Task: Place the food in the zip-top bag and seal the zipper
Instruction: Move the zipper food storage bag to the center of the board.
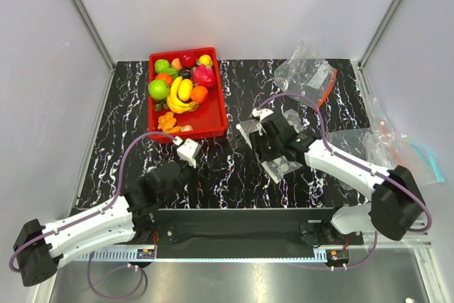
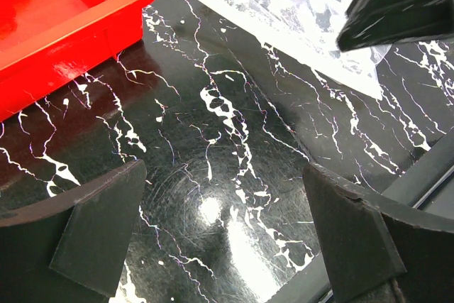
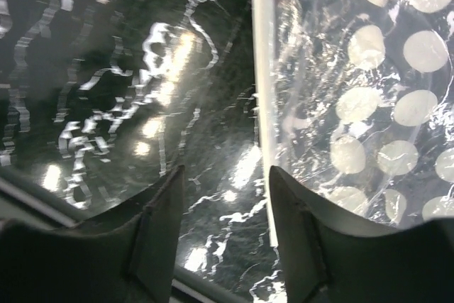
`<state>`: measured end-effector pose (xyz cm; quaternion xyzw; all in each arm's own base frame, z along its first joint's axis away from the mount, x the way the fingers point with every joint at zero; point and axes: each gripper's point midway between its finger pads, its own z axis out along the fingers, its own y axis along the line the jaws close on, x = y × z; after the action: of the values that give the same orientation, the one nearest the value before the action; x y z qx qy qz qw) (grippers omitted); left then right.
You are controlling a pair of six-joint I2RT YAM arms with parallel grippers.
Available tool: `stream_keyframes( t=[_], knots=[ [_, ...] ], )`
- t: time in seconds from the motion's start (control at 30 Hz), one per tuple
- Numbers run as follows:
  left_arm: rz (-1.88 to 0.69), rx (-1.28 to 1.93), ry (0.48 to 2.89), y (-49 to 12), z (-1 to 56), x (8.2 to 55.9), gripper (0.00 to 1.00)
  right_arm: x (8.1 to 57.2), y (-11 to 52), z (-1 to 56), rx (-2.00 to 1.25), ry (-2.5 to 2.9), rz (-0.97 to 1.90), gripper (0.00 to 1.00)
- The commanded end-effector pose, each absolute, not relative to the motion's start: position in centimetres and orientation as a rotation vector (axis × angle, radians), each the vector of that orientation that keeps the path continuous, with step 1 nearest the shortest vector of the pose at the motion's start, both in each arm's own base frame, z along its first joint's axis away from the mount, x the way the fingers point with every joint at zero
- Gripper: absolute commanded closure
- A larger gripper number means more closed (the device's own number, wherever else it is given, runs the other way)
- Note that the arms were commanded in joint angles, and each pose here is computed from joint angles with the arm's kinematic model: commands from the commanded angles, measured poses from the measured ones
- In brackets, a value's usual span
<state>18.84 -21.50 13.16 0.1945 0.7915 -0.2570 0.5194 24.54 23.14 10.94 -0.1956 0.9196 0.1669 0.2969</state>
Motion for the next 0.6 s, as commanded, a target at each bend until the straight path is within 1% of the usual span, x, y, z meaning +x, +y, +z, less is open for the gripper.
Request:
stream_keyframes(
  t=[0.0, 0.13, 0.17, 0.2, 0.27, 0.33, 0.4, 0.47, 0.5, 0.57],
  knots=[
    [-0.656, 0.416, 1.806, -22.2, 16.7, 19.7, 0.01, 26.6, 23.4, 11.1, -0.545, 2.395, 0.345, 0.41],
    [-0.66, 0.417, 1.805, -22.3, 16.7, 19.7, 0.01, 27.7, 22.9, 9.8, -0.542, 2.414, 0.249, 0.34],
    [-0.662, 0.42, 1.805, -22.3, 16.7, 19.6, 0.01, 27.9, 23.0, 9.5, -0.551, 2.414, 0.244, 0.28],
    [-0.663, 0.422, 1.806, -22.3, 16.7, 19.6, 0.01, 28.0, 22.9, 9.3, -0.553, 2.413, 0.23, 0.25],
    [-0.66, 0.422, 1.809, -22.3, 16.6, 19.7, 0.01, 28.3, 22.9, 8.9, -0.561, 2.414, 0.209, 0.23],
    [-0.664, 0.421, 1.805, -22.4, 16.8, 19.7, 0.01, 28.5, 22.7, 8.4, -0.561, 2.425, 0.182, 0.23],
    [-0.665, 0.425, 1.804, -22.4, 16.8, 19.6, 0.01, 28.7, 23.0, 8.2, -0.573, 2.429, 0.183, 0.27],
    [-0.665, 0.425, 1.804, -22.4, 16.8, 19.6, 0.01, 28.8, 23.1, 7.5, -0.583, 2.449, 0.171, 0.31],
    [-0.664, 0.426, 1.807, -22.4, 16.8, 19.6, 0.01, 28.8, 23.1, 7.3, -0.586, 2.454, 0.165, 0.35],
    [-0.662, 0.427, 1.81, -22.5, 16.7, 19.7, 0.01, 29.1, 23.1, 6.9, -0.586, 2.461, 0.15, 0.4]
  ],
)
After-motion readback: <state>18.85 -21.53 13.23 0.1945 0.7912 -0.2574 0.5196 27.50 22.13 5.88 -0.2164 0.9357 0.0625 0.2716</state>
